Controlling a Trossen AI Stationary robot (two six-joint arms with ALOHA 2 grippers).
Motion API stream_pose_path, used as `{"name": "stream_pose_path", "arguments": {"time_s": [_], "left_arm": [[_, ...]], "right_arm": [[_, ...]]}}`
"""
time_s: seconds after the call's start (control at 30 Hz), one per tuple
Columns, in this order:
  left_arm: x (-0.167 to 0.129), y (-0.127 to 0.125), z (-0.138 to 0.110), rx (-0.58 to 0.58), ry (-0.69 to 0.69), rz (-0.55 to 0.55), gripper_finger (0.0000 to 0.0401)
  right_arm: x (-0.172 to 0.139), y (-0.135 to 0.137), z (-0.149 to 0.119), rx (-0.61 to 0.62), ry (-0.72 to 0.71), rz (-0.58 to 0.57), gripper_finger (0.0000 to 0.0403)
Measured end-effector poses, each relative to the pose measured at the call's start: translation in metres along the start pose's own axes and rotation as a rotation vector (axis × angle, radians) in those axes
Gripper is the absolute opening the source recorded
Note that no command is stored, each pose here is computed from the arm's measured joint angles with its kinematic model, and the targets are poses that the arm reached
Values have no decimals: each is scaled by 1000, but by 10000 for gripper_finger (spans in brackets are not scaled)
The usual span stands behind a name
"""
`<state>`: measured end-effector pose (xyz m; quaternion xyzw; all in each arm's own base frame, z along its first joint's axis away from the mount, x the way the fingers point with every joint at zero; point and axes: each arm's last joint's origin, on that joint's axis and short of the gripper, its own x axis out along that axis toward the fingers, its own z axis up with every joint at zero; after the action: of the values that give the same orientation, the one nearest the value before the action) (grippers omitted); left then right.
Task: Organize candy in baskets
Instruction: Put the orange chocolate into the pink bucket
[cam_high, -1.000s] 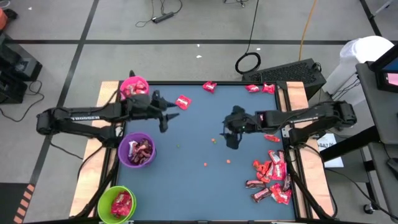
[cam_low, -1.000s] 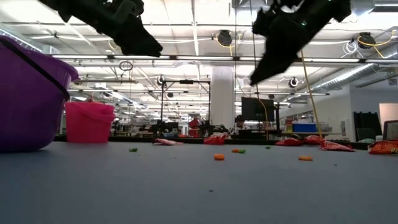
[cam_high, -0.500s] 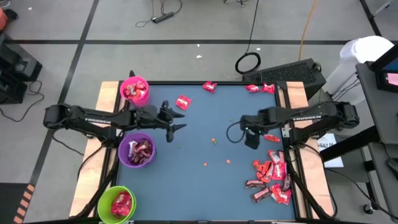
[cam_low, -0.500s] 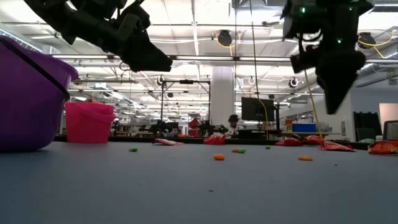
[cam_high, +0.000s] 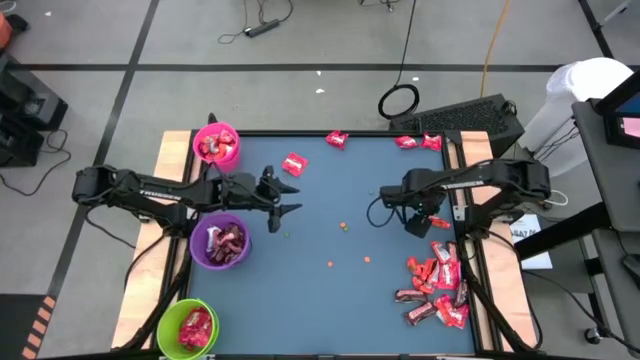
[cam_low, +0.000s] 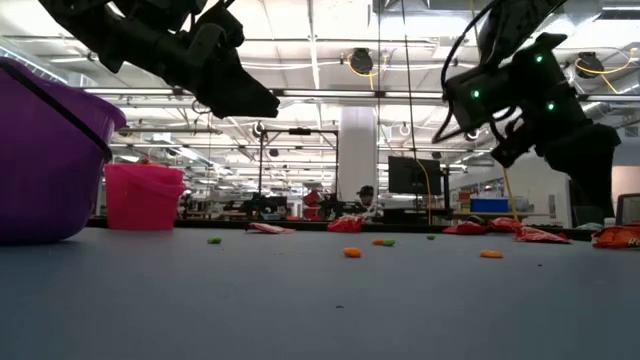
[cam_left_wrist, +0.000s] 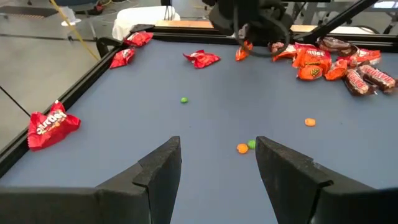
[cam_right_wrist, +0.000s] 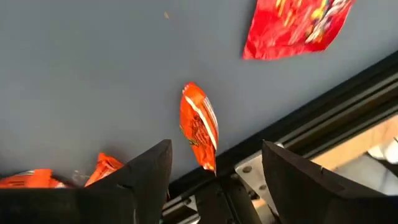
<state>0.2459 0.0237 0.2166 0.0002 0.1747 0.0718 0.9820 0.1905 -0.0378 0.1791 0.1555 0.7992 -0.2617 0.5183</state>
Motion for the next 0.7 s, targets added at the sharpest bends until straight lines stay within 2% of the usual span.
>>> {"name": "stream_pose_path", "arguments": {"time_s": [0.27,0.43,0.7], "left_arm": [[0,0,-2,1,26,0,212],[0,0,-2,2,25,0,212],[0,0,-2,2,25,1,212]], "right_arm": [[27,2,1,-11,170,38,202],[36,4,9,-8,167,38,180],[54,5,22,-58,254,-27,141]]}}
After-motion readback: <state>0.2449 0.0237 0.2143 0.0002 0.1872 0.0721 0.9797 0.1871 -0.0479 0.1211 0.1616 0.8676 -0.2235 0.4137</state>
